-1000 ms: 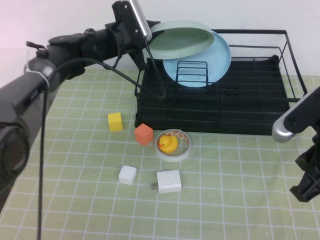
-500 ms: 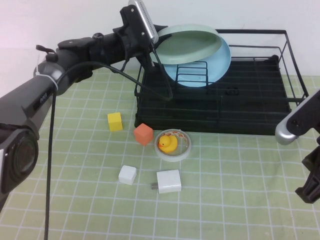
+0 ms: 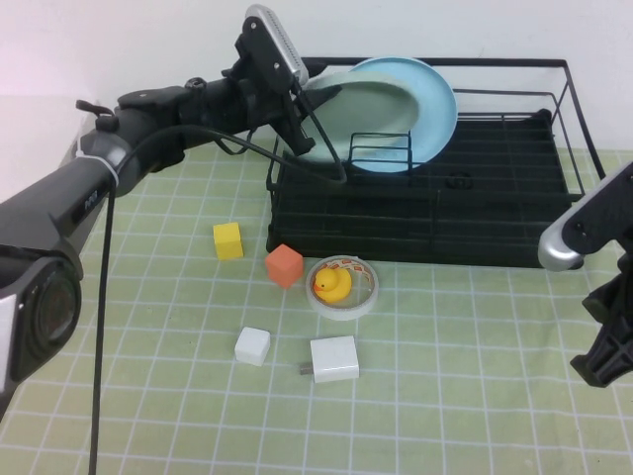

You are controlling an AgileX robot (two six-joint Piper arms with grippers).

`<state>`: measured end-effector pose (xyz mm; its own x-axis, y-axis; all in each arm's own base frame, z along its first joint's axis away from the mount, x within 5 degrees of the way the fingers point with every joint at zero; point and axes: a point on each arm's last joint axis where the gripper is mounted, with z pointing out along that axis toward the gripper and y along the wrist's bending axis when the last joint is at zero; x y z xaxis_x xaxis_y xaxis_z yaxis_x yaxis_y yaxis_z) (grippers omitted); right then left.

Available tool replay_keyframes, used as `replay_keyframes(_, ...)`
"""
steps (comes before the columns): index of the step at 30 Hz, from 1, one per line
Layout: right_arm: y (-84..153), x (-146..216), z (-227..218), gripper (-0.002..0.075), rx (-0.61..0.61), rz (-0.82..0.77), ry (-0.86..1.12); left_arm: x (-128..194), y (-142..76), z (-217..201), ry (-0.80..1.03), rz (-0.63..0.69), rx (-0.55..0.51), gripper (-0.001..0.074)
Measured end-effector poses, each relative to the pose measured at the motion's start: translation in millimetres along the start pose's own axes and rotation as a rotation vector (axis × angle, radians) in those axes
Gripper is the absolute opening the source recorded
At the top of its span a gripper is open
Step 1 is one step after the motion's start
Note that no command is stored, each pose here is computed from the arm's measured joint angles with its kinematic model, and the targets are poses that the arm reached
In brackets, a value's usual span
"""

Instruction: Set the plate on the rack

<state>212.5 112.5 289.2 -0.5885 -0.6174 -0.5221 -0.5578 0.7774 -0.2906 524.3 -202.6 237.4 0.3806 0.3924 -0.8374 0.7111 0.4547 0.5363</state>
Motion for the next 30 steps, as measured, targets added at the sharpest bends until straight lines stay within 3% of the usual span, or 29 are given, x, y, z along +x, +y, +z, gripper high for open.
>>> replay_keyframes(2,0,0,0,0.0001,0.000,0.002,-0.005,-1,-1,0,-0.014,-0.007,0.014,0.0343)
replay_keyframes(5,0,-1,0,0.0001,0.000,0.001,-0.010,-3,-3,0,-0.031,-0.010,0.031,0.0410)
replay_keyframes(12,0,-2,0,0.0001,0.003,0.003,-0.017,-19,3,-5,-0.059,0.003,0.029,0.0424)
replay_keyframes(15,-2,-1,0,0.0001,0.022,-0.016,-0.007,-44,16,-14,-0.073,-0.089,-0.009,0.0368)
replay_keyframes(20,-11,10,-2,0.0001,0.111,-0.077,0.122,-99,44,-44,-0.001,-0.170,-0.098,0.0157)
replay_keyframes(23,-18,15,-13,0.0000,0.176,-0.065,0.154,-129,53,-67,0.087,-0.221,-0.107,0.0074)
replay_keyframes(30,-27,27,-57,0.0000,0.223,0.022,0.036,-173,52,-129,0.477,-0.242,-0.065,0.0041)
